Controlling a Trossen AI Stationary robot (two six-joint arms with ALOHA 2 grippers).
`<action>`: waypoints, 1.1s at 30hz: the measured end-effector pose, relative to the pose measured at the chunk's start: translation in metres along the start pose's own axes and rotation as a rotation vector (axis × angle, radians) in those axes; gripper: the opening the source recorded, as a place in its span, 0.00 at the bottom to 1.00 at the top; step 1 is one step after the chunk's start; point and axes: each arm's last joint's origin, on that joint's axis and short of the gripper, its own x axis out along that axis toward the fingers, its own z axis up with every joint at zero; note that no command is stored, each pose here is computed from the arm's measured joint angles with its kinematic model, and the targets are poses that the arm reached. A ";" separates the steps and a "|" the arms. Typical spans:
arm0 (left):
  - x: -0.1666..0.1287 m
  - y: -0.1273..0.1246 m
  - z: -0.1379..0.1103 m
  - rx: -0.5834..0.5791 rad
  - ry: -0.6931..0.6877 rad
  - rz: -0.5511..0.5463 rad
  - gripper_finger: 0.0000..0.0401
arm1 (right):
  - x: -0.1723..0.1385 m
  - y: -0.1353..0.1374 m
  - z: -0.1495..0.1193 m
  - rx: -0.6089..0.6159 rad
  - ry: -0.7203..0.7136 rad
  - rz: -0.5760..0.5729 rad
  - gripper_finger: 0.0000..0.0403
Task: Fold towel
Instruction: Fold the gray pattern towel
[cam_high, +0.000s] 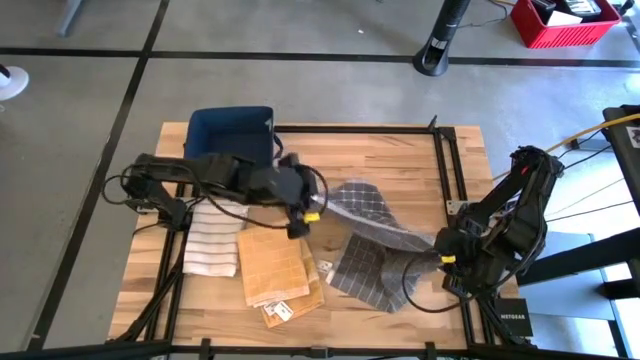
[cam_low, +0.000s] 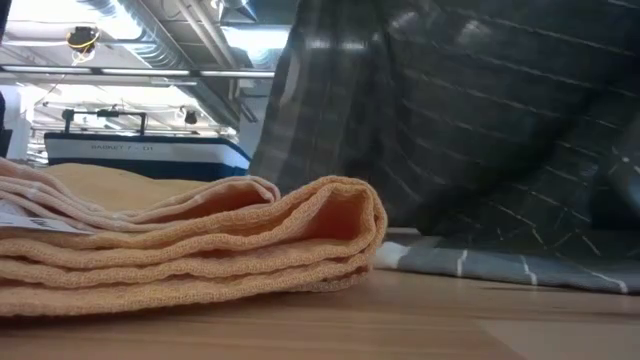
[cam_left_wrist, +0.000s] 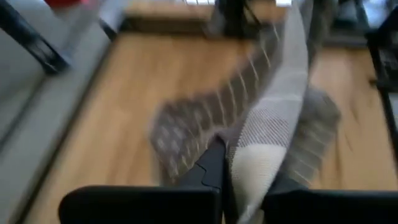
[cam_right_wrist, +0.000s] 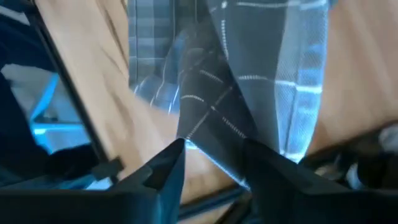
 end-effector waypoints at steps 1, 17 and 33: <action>0.007 -0.004 -0.004 -0.004 0.045 -0.027 0.01 | 0.001 0.000 -0.001 0.020 0.017 0.005 0.43; 0.095 -0.042 -0.040 -0.105 0.437 -0.145 0.01 | 0.072 0.062 0.053 -0.361 -0.998 -0.185 0.48; 0.092 -0.050 -0.040 -0.044 0.410 -0.176 0.01 | 0.128 0.065 0.142 -0.405 -0.952 -0.116 0.47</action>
